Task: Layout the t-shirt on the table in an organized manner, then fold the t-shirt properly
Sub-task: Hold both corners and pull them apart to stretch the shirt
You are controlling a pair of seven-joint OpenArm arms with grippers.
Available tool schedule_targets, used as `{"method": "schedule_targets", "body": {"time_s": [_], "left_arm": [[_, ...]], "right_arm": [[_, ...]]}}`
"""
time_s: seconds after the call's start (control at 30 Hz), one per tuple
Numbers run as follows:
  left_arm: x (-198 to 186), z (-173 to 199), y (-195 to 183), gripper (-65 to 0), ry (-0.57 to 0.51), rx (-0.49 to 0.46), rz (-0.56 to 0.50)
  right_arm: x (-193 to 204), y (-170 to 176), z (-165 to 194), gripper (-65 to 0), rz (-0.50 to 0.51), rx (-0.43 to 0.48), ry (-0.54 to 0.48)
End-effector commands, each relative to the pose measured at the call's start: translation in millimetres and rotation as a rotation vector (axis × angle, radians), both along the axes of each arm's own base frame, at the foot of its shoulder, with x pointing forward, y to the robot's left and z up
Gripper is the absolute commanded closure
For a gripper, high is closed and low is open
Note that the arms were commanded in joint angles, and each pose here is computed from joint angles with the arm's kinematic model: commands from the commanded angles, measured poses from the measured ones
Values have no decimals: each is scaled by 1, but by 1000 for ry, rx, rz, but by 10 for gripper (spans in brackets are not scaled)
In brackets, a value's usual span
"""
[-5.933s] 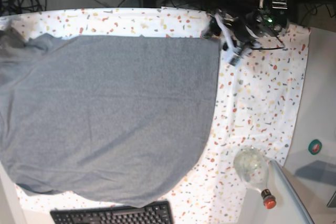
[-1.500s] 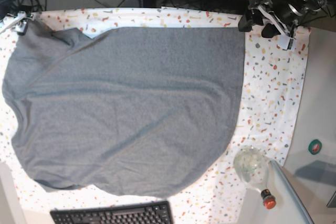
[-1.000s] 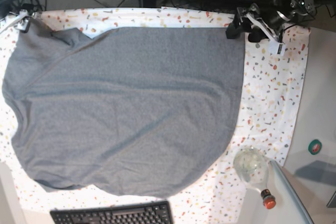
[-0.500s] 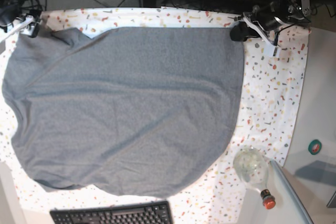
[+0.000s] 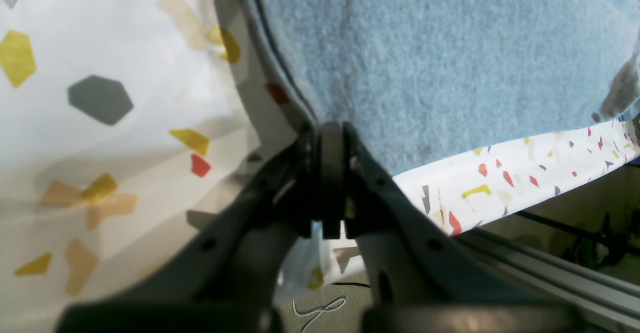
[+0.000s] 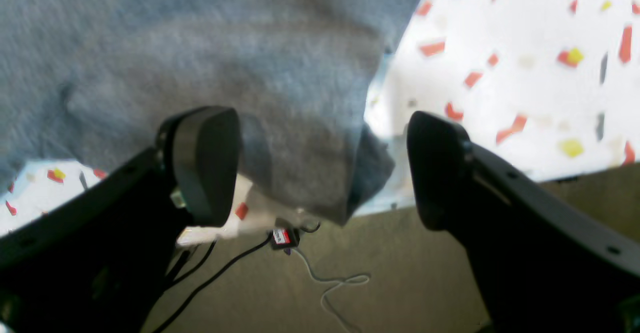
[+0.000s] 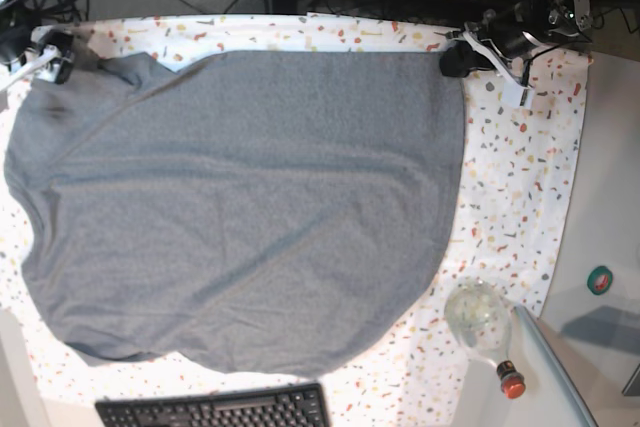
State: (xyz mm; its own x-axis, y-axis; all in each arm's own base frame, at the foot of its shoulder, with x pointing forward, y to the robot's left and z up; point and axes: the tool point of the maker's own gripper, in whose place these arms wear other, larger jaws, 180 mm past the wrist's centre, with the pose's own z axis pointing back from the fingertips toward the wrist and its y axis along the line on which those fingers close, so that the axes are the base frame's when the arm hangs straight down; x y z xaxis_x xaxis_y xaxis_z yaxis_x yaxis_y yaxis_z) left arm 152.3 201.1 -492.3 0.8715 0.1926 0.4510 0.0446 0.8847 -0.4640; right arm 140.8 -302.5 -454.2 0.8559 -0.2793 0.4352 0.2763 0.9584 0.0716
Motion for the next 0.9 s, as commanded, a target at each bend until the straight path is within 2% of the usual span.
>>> {"method": "schedule_targets", "body": {"time_s": [0.0,0.23,0.3,0.4,0.57,0.6,0.77,0.87], "left_arm": [[-14,-6,4,0,56,31,-28],[-13,-6,4,0,54,31,-28],[-12,-5,4,0,51,32,-29],[-11,-5,5,0,50,33,-30],[-10,-5,5,0,48,34,-30],[-10,-5,5,0,47,36,-31],[-4,17,3,0,-16,78,-76],[-1,37,0,0,-71,112,-117]], "right_arm": [[3,-8,6,-495,-2,-20,-23],[0,-7,4,-494,0,-17,-10],[0,-6,4,-468,0,-17,-9],[-1,-6,3,-329,0,-14,-5],[-10,-1,-8,-32,-1,24,49],[-10,0,-8,0,0,26,51],[-17,-4,4,0,11,-11,80],[-21,-11,20,0,24,-67,93]]}}
